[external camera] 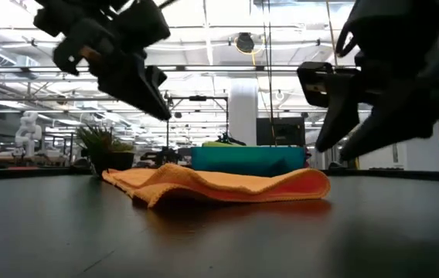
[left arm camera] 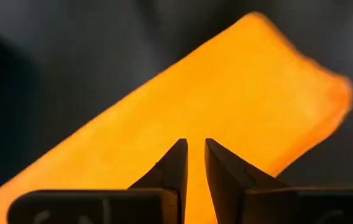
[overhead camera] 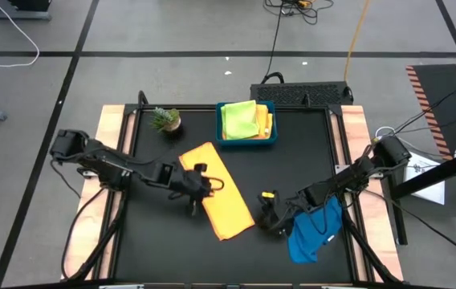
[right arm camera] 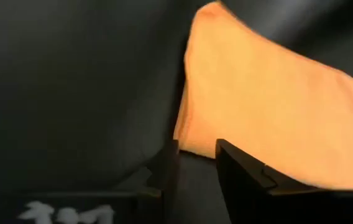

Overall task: Fold microfiber towels
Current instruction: Fold the orange microfiber cloth

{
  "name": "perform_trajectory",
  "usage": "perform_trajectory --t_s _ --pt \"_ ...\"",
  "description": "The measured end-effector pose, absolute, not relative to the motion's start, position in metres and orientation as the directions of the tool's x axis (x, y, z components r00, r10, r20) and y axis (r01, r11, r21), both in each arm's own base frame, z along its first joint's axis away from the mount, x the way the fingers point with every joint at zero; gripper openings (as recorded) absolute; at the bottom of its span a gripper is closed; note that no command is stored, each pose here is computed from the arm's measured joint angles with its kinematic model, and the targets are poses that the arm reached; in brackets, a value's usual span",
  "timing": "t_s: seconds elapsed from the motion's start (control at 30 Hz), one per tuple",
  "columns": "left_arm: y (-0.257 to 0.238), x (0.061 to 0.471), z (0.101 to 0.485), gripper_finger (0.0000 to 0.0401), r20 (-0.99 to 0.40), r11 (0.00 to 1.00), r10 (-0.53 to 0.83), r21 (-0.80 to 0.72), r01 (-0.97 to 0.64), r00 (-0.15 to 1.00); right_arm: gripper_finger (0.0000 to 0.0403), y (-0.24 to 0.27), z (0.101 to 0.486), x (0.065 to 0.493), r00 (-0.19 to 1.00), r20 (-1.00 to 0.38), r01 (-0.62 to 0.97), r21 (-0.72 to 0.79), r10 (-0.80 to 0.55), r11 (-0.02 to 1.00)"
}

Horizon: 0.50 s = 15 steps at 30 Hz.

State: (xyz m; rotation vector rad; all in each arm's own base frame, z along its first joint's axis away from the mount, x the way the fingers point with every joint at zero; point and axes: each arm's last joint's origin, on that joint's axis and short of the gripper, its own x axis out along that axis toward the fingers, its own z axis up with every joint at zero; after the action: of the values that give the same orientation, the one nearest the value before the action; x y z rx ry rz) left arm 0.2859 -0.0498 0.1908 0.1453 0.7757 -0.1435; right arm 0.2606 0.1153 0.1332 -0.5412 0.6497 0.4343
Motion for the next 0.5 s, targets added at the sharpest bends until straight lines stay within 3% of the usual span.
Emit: perform_trajectory --t_s 0.3,0.5 --pt "-0.079 0.298 0.175 0.0061 -0.661 0.965 -0.147 0.067 0.252 0.736 0.0179 0.116 0.114 0.265 0.703 -0.69 -0.583 -0.42 0.172 0.695" --pt "-0.087 0.309 0.164 0.0104 -0.621 0.972 -0.172 0.017 0.233 0.765 0.0195 0.118 0.104 0.275 0.744 -0.641 -0.571 -0.468 0.185 0.674"
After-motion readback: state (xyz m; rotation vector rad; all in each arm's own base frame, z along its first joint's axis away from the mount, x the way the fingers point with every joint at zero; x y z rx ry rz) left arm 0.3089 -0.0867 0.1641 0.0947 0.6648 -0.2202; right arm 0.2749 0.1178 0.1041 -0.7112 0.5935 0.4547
